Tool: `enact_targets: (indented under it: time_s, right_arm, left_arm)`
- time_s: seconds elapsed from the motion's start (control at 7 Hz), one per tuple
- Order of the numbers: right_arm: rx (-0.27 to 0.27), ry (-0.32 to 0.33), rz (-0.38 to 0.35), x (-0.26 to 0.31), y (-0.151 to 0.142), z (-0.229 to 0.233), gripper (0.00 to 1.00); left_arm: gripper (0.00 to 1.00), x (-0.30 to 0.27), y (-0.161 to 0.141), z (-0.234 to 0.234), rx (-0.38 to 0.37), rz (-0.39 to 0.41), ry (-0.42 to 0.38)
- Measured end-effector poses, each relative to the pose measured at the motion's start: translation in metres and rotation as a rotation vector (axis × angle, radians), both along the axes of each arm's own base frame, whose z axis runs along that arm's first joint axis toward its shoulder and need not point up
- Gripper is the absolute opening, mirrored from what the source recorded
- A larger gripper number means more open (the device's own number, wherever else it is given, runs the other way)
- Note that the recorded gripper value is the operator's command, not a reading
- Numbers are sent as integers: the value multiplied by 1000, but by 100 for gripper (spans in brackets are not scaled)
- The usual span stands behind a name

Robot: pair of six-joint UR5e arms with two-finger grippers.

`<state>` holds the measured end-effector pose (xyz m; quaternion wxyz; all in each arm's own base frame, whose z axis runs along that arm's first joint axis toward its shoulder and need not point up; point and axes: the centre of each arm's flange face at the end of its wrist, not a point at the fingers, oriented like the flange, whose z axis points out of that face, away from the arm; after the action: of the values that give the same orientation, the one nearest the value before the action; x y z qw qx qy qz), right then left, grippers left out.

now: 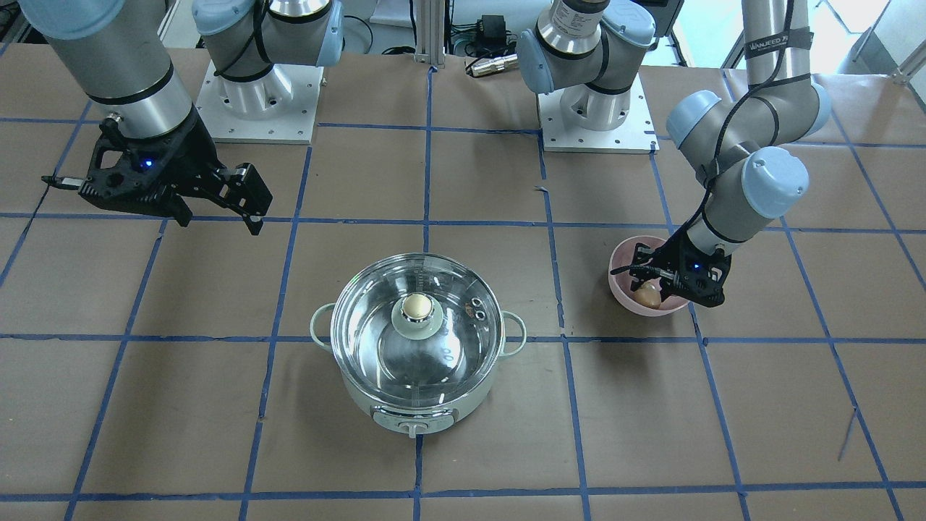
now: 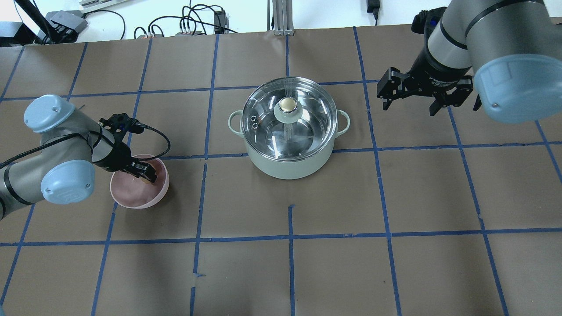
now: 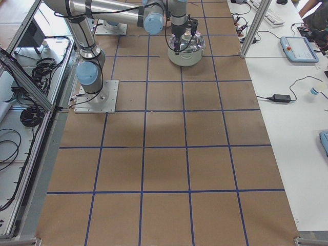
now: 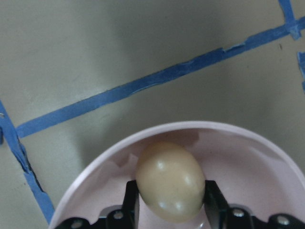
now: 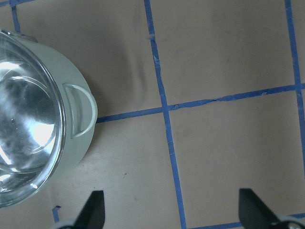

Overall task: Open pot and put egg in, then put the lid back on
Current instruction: 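Lift the egg with the left gripper while the right gripper reaches toward the lid knob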

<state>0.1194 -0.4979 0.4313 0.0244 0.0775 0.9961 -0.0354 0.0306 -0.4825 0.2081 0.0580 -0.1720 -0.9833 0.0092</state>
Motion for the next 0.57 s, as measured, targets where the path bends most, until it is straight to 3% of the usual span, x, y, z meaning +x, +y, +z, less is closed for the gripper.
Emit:
enact_targets:
  time_s: [0.29,0.57]
  right_arm:
    - [0,0,1,0,0,0,100]
    - [1,-1,1,1,0,-1,100]
  left_arm:
    - [2,0,-5,24,-10,5,-6]
    - [2,-12,-17,63,51,29,12]
